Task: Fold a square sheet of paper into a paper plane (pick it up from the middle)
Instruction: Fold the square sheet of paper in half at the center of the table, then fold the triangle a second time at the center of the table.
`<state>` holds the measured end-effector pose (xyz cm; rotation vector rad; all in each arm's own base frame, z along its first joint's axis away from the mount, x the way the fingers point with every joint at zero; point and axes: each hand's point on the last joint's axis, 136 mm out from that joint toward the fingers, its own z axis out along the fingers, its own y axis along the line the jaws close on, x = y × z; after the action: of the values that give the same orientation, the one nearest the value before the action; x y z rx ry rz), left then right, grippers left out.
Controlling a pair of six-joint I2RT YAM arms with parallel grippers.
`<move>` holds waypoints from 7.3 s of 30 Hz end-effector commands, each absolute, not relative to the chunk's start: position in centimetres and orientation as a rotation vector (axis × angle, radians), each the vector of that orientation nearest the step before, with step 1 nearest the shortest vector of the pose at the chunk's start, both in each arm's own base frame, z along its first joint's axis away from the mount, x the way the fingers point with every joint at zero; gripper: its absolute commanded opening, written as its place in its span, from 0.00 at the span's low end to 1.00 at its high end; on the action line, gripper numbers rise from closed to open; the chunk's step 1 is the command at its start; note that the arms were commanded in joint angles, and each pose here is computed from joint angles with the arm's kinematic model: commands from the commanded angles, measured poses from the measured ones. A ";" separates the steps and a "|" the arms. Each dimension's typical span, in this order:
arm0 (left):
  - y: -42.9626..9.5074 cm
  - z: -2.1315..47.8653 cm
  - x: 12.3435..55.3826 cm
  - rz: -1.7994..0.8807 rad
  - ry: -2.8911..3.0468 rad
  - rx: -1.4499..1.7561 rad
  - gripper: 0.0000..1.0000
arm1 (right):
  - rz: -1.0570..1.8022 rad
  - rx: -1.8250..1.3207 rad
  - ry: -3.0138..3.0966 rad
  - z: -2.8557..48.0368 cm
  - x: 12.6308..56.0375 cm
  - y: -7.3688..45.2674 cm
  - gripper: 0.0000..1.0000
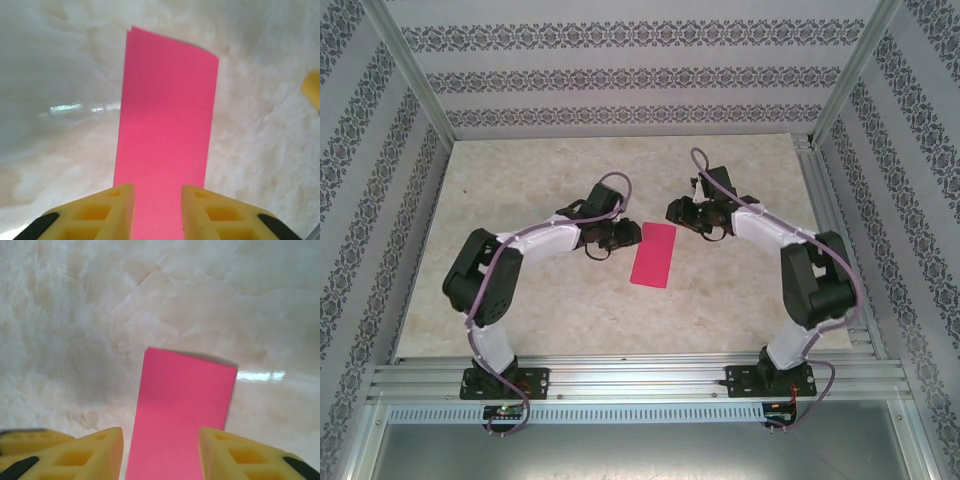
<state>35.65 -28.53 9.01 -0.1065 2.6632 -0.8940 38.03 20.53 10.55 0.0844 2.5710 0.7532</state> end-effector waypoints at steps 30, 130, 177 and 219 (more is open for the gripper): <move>-17.4 10.0 36.6 -0.825 2.527 -0.480 0.38 | -0.007 -1.719 2.217 2.9 22.8 26.1 0.51; -14.4 11.6 37.1 -0.803 2.473 -0.611 0.38 | 0.049 -1.453 1.665 9.8 27.2 34.4 0.00; -15.1 20.1 37.7 -0.926 2.330 -0.453 0.52 | 0.403 -1.006 1.643 9.0 26.6 31.6 0.02; -35.2 6.3 40.2 -1.197 2.746 -0.006 0.44 | 0.746 -0.601 2.108 5.4 27.6 28.3 0.19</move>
<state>40.21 -34.23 6.15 -0.0620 2.7610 -1.1761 27.11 28.54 4.25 -0.6216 2.1255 0.7443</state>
